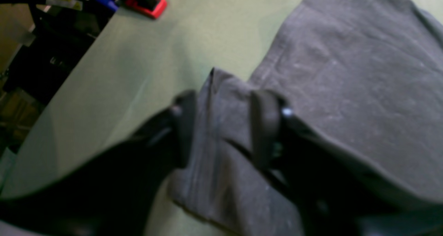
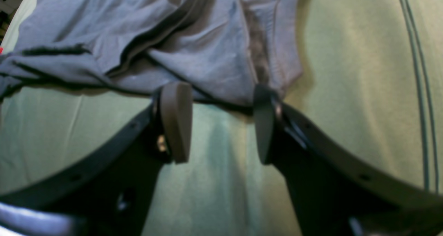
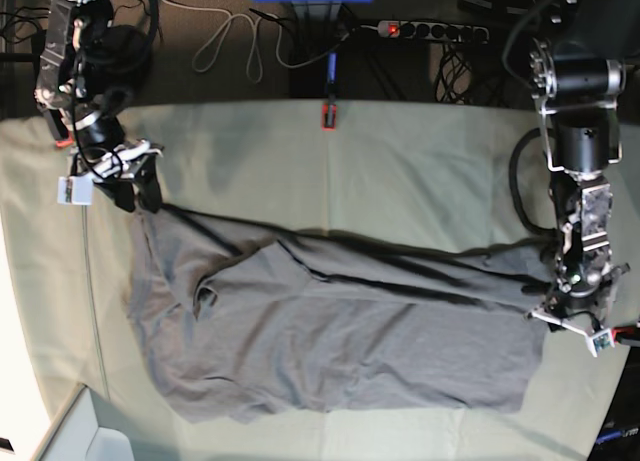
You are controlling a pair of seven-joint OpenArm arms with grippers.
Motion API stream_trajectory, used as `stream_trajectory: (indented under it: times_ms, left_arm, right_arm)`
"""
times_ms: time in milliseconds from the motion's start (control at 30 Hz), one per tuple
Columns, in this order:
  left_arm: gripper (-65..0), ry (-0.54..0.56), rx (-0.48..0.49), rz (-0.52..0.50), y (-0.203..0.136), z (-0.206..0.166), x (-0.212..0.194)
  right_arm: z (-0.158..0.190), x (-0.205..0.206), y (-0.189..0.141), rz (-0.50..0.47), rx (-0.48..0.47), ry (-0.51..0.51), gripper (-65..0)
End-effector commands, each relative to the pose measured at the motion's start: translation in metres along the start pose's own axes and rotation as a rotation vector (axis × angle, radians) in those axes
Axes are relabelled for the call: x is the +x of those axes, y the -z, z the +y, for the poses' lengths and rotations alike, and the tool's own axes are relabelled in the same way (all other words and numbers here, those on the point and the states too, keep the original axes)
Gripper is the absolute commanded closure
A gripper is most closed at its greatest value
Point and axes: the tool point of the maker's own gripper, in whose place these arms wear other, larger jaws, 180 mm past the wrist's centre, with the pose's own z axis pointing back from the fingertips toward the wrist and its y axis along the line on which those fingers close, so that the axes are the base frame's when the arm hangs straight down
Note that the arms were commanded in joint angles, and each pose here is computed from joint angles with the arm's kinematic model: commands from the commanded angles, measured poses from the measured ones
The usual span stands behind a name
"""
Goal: Layout the t-shirt on the table in an organized manner, then fold the t-shirt properly
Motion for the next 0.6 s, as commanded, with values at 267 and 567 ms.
stream_trajectory:
  times_ms: [267, 567]
  left_arm:
    - [-32.7, -0.018, 0.041, 0.031, -0.006, 0.025, -0.007]
    - [-32.8, -0.092, 0.116, 0.082, -0.026, 0.068, -0.056]
  right_arm:
    - [0.013, 0.042, 0.026, -0.032, 0.079, -0.101, -31.2]
    - [-0.003, 0.036, 0.058, 0.095, 0.032, -0.242, -36.1]
